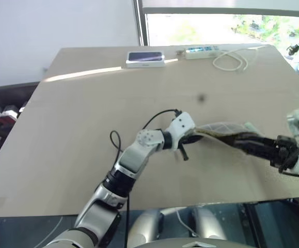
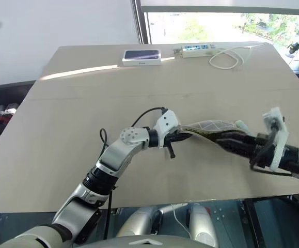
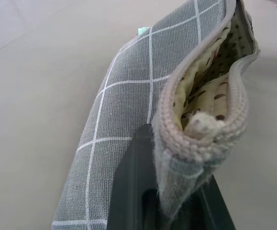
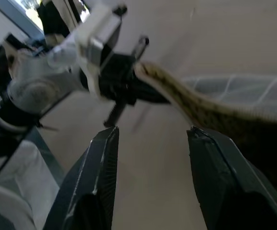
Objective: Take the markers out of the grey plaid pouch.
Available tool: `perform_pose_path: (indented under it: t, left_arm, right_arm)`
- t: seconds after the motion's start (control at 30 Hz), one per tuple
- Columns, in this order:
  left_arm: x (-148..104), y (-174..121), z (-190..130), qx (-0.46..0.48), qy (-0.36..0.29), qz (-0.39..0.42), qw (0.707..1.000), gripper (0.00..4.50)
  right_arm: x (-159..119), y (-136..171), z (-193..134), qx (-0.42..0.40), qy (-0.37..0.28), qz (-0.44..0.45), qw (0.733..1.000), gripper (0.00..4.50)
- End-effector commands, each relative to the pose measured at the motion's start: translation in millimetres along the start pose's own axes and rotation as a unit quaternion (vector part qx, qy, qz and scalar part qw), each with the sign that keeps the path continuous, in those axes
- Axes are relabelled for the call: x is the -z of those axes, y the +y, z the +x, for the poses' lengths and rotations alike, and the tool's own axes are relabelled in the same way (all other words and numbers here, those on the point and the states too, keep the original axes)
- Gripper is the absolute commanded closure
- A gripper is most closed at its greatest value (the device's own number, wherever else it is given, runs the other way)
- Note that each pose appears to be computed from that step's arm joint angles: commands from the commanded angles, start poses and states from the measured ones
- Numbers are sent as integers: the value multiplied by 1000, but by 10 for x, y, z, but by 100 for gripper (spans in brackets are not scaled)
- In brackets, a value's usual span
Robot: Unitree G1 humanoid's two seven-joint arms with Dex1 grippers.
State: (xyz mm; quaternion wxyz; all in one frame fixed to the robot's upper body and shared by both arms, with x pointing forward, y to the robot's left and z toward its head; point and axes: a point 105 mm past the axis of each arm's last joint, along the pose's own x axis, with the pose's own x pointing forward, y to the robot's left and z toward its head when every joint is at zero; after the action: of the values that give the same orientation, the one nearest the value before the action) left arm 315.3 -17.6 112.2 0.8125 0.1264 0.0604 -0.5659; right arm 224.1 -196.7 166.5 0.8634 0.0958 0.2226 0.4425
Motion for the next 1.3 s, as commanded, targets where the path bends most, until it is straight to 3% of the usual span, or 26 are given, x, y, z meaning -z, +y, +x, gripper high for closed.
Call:
perform_pose_path:
  t: [0.03,0.1,0.5,0.67,0.8,0.9,1.3]
  left_arm:
    - [-157,-19,-2,5,-28,5,1000,450]
    - [-163,-25,1,8,-29,4,1000,450]
    - [-243,-82,13,42,-43,-9,998,450]
    - [-281,-105,25,54,-51,-14,997,450]
    - [-288,-123,34,61,-53,-18,997,450]
    - [-291,-131,44,65,-53,-19,996,450]
    - [-364,-158,147,78,-63,-19,995,450]
  right_arm:
    - [31,8,-21,5,22,-29,999,388]
    - [39,-68,-7,27,19,-28,999,446]
    - [-142,-350,219,100,-17,-36,994,446]
    - [-2,-474,313,141,84,-155,974,446]
    - [54,-487,389,134,148,-267,943,327]
    - [10,-572,429,155,172,-331,915,165]
    - [-89,-529,619,109,257,-497,822,152]
